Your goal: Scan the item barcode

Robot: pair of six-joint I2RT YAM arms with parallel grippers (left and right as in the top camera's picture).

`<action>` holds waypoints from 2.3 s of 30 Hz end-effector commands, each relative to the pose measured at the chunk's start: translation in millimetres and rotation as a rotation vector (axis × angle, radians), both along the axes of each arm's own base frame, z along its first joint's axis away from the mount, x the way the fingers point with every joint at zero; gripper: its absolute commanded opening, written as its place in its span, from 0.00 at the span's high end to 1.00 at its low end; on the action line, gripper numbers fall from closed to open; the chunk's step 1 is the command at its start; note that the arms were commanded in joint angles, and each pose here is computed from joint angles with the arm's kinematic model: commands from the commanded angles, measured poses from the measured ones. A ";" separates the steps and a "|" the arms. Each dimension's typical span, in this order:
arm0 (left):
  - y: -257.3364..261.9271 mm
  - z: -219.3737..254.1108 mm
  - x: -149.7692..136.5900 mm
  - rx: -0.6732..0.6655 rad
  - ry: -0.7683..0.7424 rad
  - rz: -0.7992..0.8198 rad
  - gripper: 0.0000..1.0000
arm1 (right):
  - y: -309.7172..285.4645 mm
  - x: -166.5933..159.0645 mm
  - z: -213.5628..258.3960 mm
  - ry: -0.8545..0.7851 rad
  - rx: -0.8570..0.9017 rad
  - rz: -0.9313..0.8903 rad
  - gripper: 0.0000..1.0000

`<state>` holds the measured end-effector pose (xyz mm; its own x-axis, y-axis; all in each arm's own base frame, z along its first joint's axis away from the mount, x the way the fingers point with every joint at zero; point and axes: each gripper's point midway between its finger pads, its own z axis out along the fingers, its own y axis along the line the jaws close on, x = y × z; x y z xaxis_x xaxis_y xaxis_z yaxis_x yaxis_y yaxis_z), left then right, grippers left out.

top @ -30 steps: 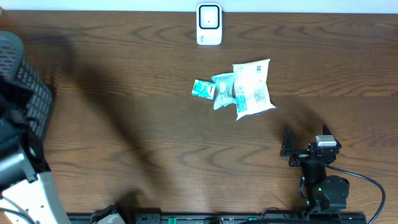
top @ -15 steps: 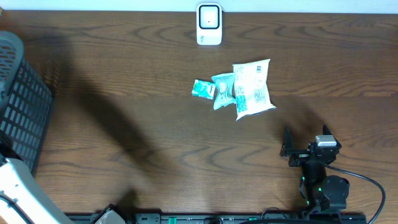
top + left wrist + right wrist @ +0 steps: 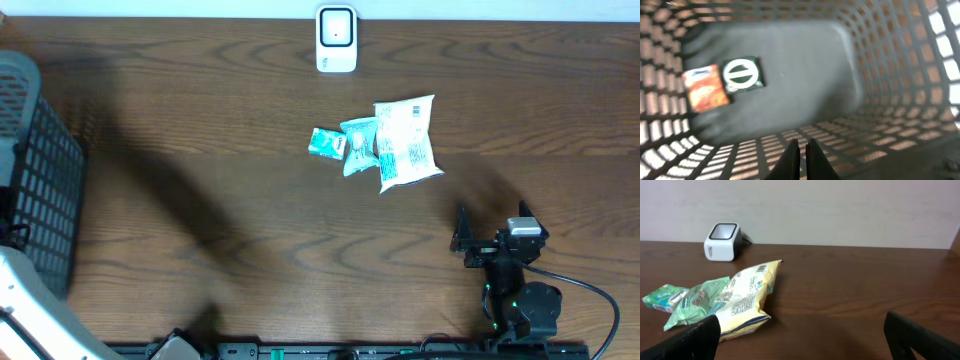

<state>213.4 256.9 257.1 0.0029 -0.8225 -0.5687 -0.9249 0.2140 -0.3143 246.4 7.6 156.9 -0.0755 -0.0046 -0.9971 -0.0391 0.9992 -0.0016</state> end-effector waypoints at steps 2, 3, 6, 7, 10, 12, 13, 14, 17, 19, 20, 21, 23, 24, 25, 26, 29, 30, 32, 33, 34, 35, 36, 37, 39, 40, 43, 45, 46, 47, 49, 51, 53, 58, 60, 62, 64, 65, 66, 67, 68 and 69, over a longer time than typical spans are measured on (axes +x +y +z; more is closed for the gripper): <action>-25.0 -5.7 23.5 -0.098 -0.065 -0.163 0.93 | 2.3 -0.3 -0.5 0.001 0.018 0.009 0.01; -27.6 -4.9 25.8 -0.103 -0.075 -0.181 0.92 | 2.3 -0.3 -0.5 0.001 0.018 0.009 0.01; -33.0 -0.9 31.1 -0.108 -0.102 -0.222 0.92 | 2.3 -0.3 -0.5 0.001 0.018 0.009 0.01; -31.5 1.9 31.9 -0.095 -0.108 -0.222 0.93 | 2.3 -0.3 -0.5 0.001 0.018 0.009 0.01; -3.7 18.2 33.4 0.043 -0.113 -0.161 0.92 | 2.3 -0.3 -0.5 0.001 0.018 0.009 0.01; 14.6 27.4 31.4 0.125 -0.105 -0.106 0.92 | 2.3 -0.3 -0.5 0.001 0.018 0.009 0.01; 22.6 31.2 32.5 0.157 -0.107 -0.087 0.92 | 2.3 -0.3 -0.6 0.001 0.018 0.009 0.01; 27.8 33.6 34.9 0.176 -0.114 -0.079 0.93 | 2.3 -0.3 -0.5 0.001 0.018 0.009 0.01; 42.2 29.7 47.3 0.194 -0.127 -0.077 0.92 | 2.3 -0.3 -0.5 0.001 0.018 0.009 0.01; 46.9 16.8 57.2 0.163 -0.127 -0.093 0.93 | 2.3 -0.3 -0.5 0.001 0.018 0.009 0.01; 46.7 7.2 65.3 0.131 -0.132 -0.119 0.93 | 2.3 -0.3 -0.5 0.001 0.018 0.009 0.01; 44.6 -2.9 74.3 0.091 -0.143 -0.152 0.92 | 2.3 -0.3 -0.5 0.001 0.018 0.009 0.01; 38.9 -18.0 90.6 0.024 -0.171 -0.220 0.93 | 2.3 -0.3 -0.5 0.001 0.018 0.009 0.01; 35.1 -25.1 100.0 -0.013 -0.193 -0.260 0.93 | 2.3 -0.3 -0.5 0.001 0.018 0.009 0.01; 32.3 -30.1 107.0 -0.040 -0.212 -0.288 0.93 | 2.3 -0.3 -0.5 0.001 0.018 0.009 0.01; 30.0 -32.6 112.6 -0.059 -0.230 -0.312 0.92 | 2.3 -0.3 -0.6 0.001 0.018 0.009 0.01; 20.3 -32.0 126.5 -0.100 -0.290 -0.383 0.93 | 2.3 -0.3 -0.5 0.001 0.018 0.009 0.01; 18.3 -30.9 127.8 -0.104 -0.298 -0.392 0.92 | 2.3 -0.3 -0.5 0.001 0.018 0.009 0.01; 13.3 -29.6 129.5 -0.119 -0.312 -0.411 0.93 | 2.3 -0.3 -0.5 0.001 0.018 0.009 0.01; 9.0 -29.0 131.0 -0.135 -0.323 -0.428 0.92 | 2.3 -0.3 -0.5 0.001 0.018 0.009 0.01; 4.2 -28.3 132.6 -0.152 -0.337 -0.448 0.93 | 2.3 -0.3 -0.5 0.001 0.018 0.009 0.01; -0.9 -27.2 134.4 -0.164 -0.348 -0.477 0.92 | 2.3 -0.3 -0.5 0.001 0.018 0.009 0.01; -6.0 -25.1 136.6 -0.172 -0.364 -0.510 0.93 | 2.3 -0.3 -0.5 0.001 0.018 0.009 0.01; -11.9 -23.2 138.6 -0.183 -0.379 -0.544 0.92 | 2.3 -0.3 -0.6 0.001 0.018 0.009 0.01; -18.6 -22.1 139.7 -0.209 -0.396 -0.568 0.93 | 2.3 -0.3 -0.5 0.001 0.018 0.009 0.01; -20.4 -22.5 139.5 -0.218 -0.398 -0.572 0.92 | 2.3 -0.3 -0.5 0.001 0.018 0.009 0.01; -25.1 -25.8 135.6 -0.233 -0.379 -0.580 0.93 | 2.3 -0.3 -0.5 0.001 0.018 0.009 0.01; -29.4 -28.2 131.7 -0.256 -0.367 -0.576 0.92 | 2.3 -0.3 -0.5 0.001 0.018 0.009 0.01; -31.9 -29.6 129.5 -0.271 -0.361 -0.573 0.93 | 2.3 -0.3 -0.5 0.001 0.018 0.009 0.01; -35.2 -30.9 127.1 -0.288 -0.355 -0.570 0.93 | 2.3 -0.3 -0.6 0.001 0.018 0.009 0.01; -40.9 -34.2 122.1 -0.320 -0.340 -0.563 0.93 | 2.3 -0.3 -0.5 0.001 0.018 0.009 0.01; -49.5 -35.6 119.0 -0.352 -0.330 -0.566 0.93 | 2.3 -0.3 -0.5 0.001 0.018 0.009 0.01; -58.8 -32.7 122.3 -0.369 -0.344 -0.595 0.93 | 2.3 -0.3 -0.5 0.001 0.018 0.009 0.01; -79.9 -28.7 135.4 -0.382 -0.354 -0.660 0.93 | 2.3 -0.3 -0.6 0.001 0.018 0.009 0.01; -88.5 -28.0 141.8 -0.399 -0.358 -0.660 0.93 | 2.3 -0.3 -0.5 0.001 0.018 0.009 0.01; -95.1 -26.5 149.3 -0.404 -0.362 -0.657 0.93 | 2.3 -0.3 -0.5 0.001 0.018 0.009 0.01; -99.6 -25.0 157.2 -0.376 -0.358 -0.671 0.93 | 2.3 -0.3 -0.6 0.001 0.018 0.009 0.01; -100.9 -25.0 159.9 -0.361 -0.352 -0.675 0.92 | 2.3 -0.3 -0.6 0.001 0.018 0.009 0.01; -101.8 -24.7 163.0 -0.343 -0.347 -0.679 0.93 | 2.3 -0.3 -0.5 0.001 0.018 0.009 0.01; -101.8 -24.3 165.3 -0.327 -0.343 -0.681 0.93 | 2.3 -0.3 -0.5 0.001 0.018 0.009 0.01; -99.6 -24.3 166.8 -0.307 -0.337 -0.675 0.93 | 2.3 -0.3 -0.5 0.001 0.018 0.009 0.01; -96.6 -24.1 167.3 -0.293 -0.333 -0.666 0.93 | 2.3 -0.3 -0.5 0.001 0.018 0.009 0.01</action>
